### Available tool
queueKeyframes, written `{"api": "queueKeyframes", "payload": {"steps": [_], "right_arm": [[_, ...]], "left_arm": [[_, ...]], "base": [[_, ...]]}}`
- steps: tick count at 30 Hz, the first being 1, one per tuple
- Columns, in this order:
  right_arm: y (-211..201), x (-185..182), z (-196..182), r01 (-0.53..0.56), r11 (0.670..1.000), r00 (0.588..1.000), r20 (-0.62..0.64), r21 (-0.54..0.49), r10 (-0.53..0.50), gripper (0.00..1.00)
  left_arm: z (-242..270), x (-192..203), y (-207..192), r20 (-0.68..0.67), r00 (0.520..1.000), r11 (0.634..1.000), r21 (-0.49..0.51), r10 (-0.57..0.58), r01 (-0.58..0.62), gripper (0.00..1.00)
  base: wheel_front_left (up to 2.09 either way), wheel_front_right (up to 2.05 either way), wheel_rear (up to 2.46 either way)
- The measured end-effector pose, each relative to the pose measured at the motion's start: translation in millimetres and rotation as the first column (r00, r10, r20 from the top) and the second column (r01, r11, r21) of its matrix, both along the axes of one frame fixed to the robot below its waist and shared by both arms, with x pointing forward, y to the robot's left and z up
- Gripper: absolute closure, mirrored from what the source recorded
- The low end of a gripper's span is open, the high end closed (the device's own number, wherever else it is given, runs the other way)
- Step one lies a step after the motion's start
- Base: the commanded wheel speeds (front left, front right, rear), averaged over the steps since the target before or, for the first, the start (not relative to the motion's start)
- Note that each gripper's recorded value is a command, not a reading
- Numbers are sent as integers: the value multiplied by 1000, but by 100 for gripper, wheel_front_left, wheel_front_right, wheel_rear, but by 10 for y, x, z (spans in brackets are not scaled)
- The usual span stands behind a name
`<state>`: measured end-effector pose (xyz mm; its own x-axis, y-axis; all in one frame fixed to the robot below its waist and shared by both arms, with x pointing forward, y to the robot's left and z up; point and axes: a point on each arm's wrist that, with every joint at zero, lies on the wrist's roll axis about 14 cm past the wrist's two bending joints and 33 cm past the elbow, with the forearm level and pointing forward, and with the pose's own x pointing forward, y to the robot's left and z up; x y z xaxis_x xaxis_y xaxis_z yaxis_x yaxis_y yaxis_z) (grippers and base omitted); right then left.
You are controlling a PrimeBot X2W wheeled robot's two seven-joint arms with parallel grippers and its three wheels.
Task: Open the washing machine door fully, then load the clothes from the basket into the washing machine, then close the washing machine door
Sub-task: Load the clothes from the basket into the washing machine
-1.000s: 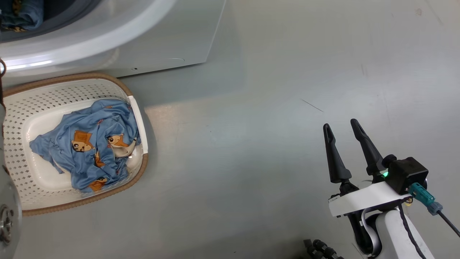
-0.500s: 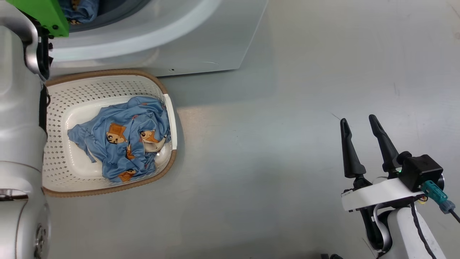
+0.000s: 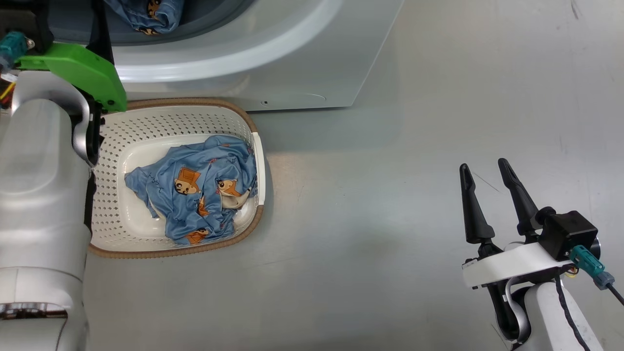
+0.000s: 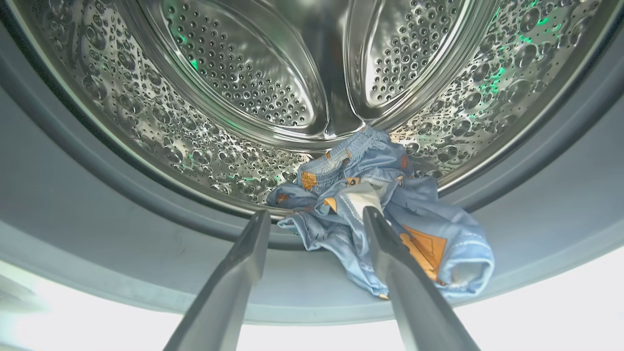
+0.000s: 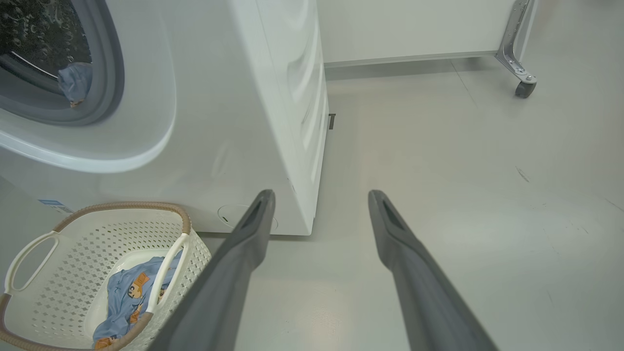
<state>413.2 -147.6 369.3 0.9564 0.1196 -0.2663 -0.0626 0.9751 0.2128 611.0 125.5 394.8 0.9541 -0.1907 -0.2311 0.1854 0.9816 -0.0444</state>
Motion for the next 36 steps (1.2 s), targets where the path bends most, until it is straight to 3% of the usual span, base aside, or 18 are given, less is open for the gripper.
{"api": "queueKeyframes", "payload": {"steps": [14,26,36], "right_arm": [[30,31,69,-13,1000,1000,23,1,13,0],[-46,34,161,0,1000,999,48,-24,1,0],[-97,31,236,2,998,997,71,-61,2,0]], "left_arm": [[-322,-611,17,-75,997,995,-89,32,-38,0],[-675,-1282,102,-193,979,992,-98,62,-82,0],[-727,-1638,364,-216,965,982,-76,151,-171,0]], "base": [[0,0,0],[0,0,0],[0,0,0]]}}
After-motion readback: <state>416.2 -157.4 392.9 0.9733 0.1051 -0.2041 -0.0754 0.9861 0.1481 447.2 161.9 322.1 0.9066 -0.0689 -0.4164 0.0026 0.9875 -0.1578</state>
